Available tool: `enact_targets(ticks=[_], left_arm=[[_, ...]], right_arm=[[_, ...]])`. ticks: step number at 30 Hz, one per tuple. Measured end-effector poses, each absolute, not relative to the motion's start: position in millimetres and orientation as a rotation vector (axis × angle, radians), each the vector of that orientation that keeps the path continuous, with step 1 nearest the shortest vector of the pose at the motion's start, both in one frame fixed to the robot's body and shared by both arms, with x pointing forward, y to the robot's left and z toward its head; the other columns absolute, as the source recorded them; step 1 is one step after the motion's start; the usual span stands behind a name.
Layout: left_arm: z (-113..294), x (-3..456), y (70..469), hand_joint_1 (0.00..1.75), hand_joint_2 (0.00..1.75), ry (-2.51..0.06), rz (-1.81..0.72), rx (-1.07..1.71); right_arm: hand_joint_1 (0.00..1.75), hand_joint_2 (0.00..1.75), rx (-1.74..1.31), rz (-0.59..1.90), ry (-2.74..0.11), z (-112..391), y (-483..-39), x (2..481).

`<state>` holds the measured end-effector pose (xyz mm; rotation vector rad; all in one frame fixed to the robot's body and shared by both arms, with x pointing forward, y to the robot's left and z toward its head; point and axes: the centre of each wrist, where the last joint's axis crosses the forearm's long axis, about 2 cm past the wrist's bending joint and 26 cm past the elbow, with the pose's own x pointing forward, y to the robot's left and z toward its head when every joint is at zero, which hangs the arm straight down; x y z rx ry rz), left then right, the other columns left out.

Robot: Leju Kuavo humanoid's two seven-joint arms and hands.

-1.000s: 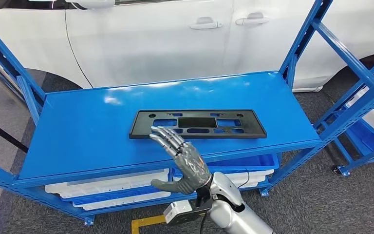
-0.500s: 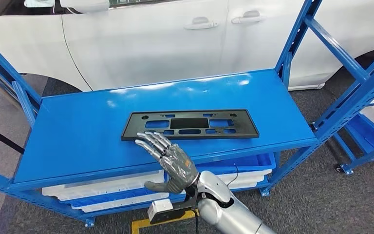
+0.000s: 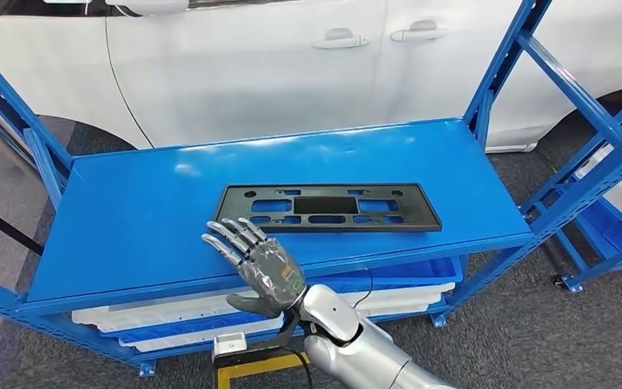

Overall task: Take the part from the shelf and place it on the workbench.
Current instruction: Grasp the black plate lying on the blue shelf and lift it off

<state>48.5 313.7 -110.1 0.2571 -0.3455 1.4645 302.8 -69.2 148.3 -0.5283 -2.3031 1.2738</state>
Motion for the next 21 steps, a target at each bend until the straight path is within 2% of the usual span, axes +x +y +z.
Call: enact_targets(ticks=[10, 21], left_arm=[[-110.1, 49.4, 312.8, 0.00, 0.00, -0.354, 1.457, 0.251], [-109.7, 51.6, 315.8, 0.00, 0.00, -0.360, 1.445, 0.229]], right_arm=[[0.00, 1.75, -0.851, 1.346, -2.224, 135.4, -52.8, 311.1], [0.00, 1.75, -1.086, 1.348, -1.969, 125.9, -78.5, 342.6]])
